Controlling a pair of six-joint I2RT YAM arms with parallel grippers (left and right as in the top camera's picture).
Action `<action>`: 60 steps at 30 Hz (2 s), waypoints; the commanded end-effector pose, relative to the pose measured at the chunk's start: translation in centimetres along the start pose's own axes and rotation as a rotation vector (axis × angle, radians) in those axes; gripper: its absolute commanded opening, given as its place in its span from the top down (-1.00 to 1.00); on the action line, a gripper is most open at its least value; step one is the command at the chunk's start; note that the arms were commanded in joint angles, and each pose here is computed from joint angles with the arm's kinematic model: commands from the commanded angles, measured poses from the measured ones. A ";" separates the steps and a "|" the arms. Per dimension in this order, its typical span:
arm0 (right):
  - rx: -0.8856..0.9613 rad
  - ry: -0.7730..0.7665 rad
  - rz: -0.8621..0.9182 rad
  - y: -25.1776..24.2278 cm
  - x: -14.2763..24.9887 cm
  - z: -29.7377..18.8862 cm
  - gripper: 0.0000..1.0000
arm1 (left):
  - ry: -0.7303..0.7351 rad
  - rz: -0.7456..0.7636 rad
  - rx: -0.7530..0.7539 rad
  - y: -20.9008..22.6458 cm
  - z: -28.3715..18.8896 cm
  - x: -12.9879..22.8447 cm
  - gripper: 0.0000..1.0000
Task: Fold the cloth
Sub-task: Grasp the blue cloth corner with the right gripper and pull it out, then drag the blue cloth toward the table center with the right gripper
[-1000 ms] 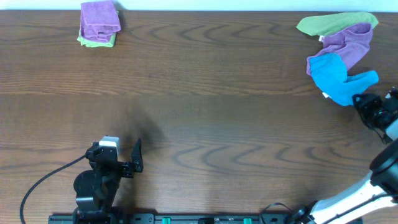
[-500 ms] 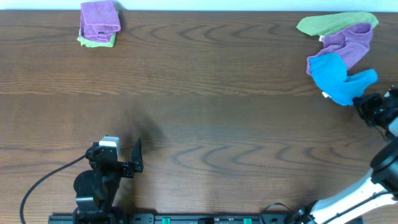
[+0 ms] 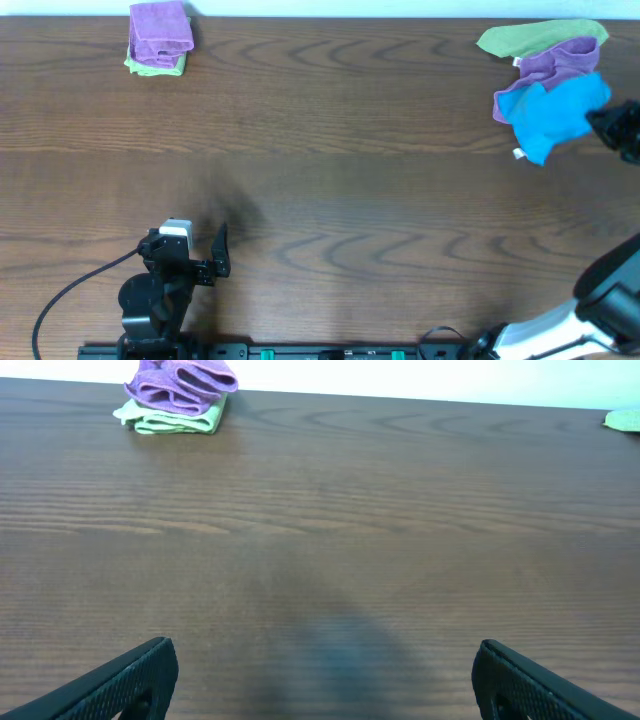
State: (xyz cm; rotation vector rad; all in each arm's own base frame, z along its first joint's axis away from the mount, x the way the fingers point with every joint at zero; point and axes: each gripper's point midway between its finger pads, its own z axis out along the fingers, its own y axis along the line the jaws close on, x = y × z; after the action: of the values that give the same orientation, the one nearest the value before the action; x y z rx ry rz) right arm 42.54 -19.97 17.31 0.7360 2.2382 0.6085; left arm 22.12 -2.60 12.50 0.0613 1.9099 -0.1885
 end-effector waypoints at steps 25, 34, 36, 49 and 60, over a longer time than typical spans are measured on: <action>-0.313 0.185 -0.694 32.8 14.4 -3.9 0.97 | 0.017 0.001 -0.008 0.2 0.3 0.9 -0.90; -0.045 0.339 -0.732 25.6 16.1 -3.8 -0.42 | 0.017 0.001 -0.008 0.2 0.3 0.9 -0.90; -0.035 0.370 -0.725 24.8 17.0 -3.3 -0.42 | 0.017 0.002 -0.008 0.2 0.3 0.9 -0.90; -0.158 0.664 -0.790 21.2 29.6 3.0 -0.05 | 0.017 0.001 -0.008 0.2 0.3 0.9 -0.90; 0.084 0.661 -0.699 14.6 30.7 6.5 -0.05 | 0.017 0.001 -0.008 0.2 0.3 0.9 -0.90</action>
State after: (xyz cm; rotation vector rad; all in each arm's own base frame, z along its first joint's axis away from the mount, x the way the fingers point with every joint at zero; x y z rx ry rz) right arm 32.66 14.45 9.00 -0.4374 2.8541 0.5439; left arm 22.12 -2.59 12.50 0.0611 1.9100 -0.1881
